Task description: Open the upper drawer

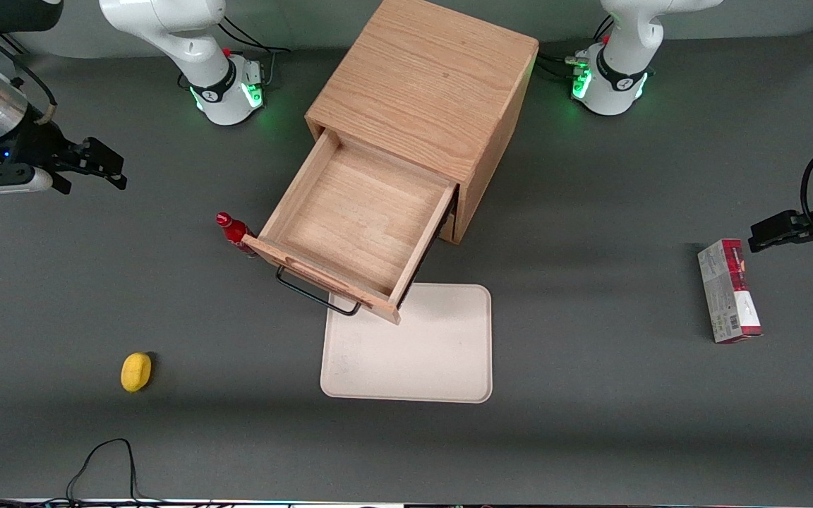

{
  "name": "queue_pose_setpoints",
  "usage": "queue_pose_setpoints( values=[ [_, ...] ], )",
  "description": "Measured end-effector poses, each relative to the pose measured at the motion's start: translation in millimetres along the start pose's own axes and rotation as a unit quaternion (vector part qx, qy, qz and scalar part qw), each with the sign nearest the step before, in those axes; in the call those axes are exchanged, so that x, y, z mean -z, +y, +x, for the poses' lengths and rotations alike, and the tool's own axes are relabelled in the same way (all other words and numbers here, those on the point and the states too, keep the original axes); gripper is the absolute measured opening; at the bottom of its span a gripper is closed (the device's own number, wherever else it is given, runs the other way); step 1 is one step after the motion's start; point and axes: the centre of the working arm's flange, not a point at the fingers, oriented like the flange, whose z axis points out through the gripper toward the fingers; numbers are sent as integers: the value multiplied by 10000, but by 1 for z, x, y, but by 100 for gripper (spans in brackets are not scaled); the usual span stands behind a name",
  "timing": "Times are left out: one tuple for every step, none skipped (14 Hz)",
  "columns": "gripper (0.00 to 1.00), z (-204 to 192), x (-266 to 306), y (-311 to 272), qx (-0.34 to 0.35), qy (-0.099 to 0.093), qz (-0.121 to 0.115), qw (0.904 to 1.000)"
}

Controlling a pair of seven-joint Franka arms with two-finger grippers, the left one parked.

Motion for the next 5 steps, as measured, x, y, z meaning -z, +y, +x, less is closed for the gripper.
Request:
queue_pose_setpoints(
  values=[
    [100,-1,1,-3,-97,-39,-19,9999],
    [100,-1,3,-5,-140,-43,-23,9999],
    [100,0,5,-5,-174,-38,-23,9998],
    [100,0,5,-5,-191,-43,-23,9998],
    [100,1,5,-5,-201,-56,-24,9998]
  ],
)
